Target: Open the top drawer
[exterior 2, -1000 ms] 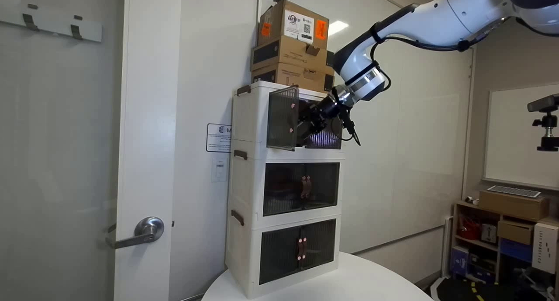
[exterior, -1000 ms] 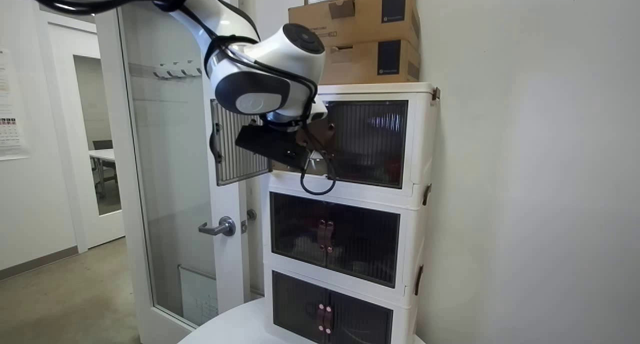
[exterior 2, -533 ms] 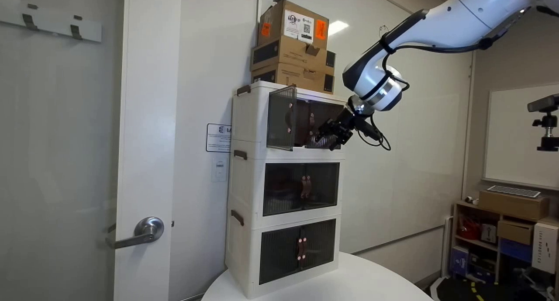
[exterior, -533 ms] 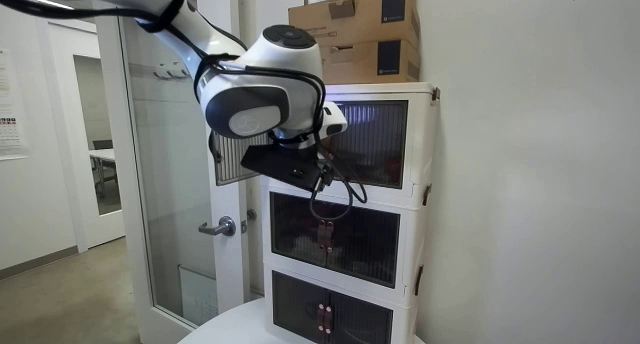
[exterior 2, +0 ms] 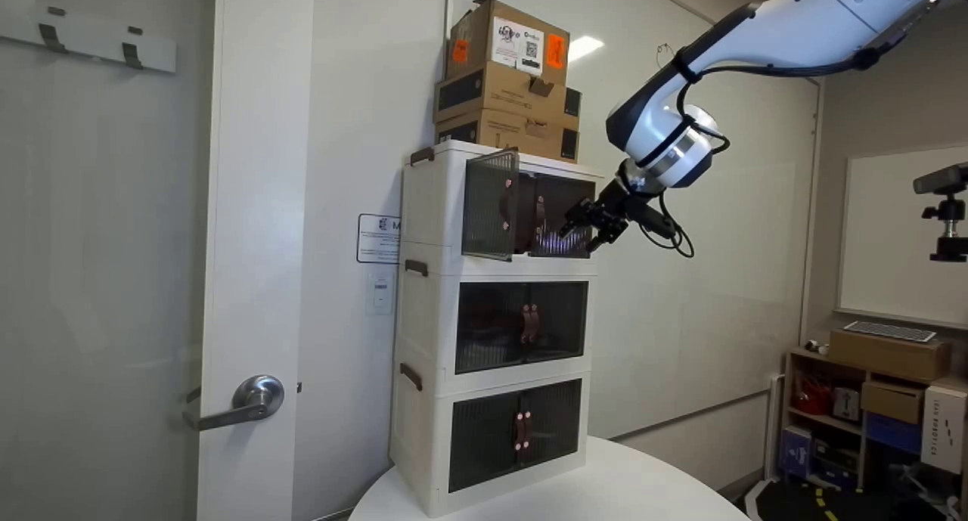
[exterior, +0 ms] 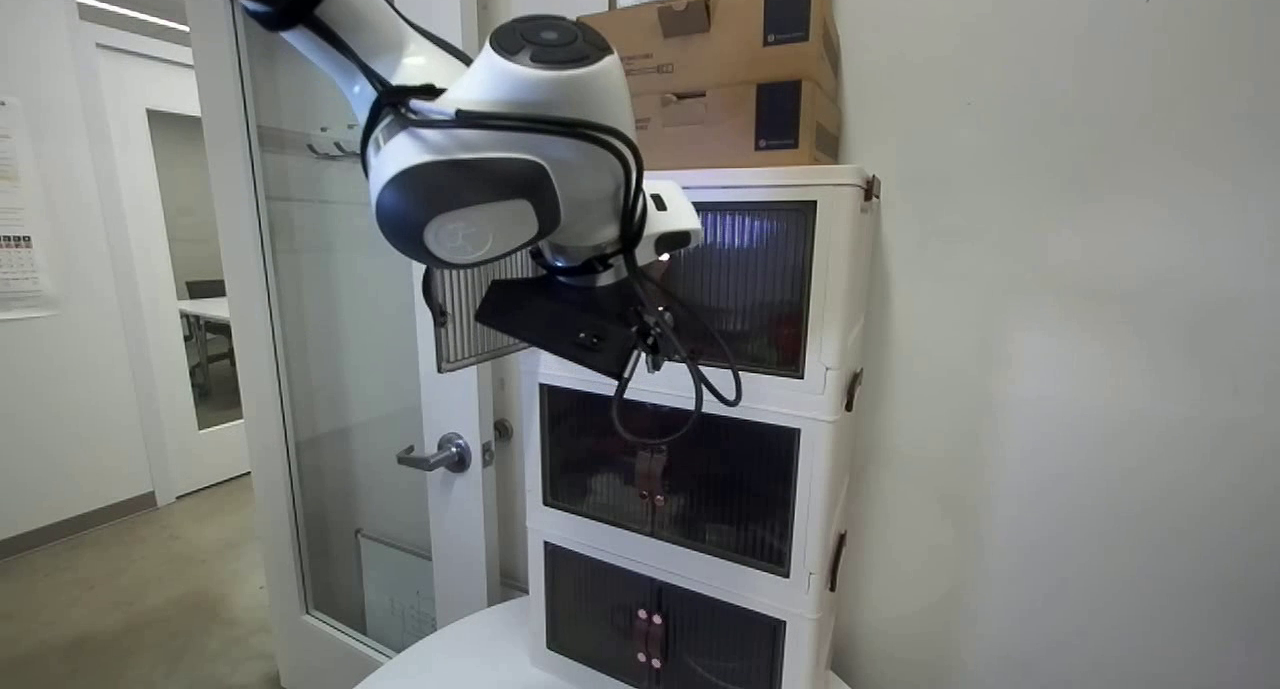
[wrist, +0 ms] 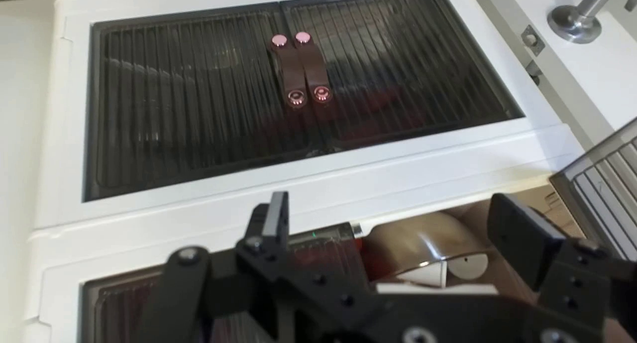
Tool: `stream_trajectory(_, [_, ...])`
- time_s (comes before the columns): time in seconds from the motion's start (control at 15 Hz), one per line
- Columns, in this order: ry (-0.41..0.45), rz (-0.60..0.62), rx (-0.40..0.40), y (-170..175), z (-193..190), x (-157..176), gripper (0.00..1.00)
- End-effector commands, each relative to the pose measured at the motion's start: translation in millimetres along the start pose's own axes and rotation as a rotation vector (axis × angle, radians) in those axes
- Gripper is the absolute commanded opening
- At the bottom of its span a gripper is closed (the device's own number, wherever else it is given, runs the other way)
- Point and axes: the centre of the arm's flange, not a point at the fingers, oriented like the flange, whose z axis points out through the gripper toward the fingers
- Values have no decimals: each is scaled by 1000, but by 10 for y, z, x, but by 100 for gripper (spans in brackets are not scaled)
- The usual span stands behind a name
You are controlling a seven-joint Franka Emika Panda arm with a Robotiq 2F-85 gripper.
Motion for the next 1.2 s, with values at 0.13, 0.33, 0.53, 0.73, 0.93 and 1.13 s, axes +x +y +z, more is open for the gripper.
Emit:
stream_trajectory(0.13, [100,-31,45,15,-341,242,100])
stream_trajectory(0.33, [124,-76,70,57,-360,554,100])
stream_trajectory(0.53, [122,-111,110,41,-328,889,100])
stream_trajectory(0.73, [80,-144,152,-2,-166,1225,100])
stream_trajectory(0.93, [30,-170,171,-47,41,1374,100])
stream_trajectory(1.13, [2,-174,176,-24,180,1439,100])
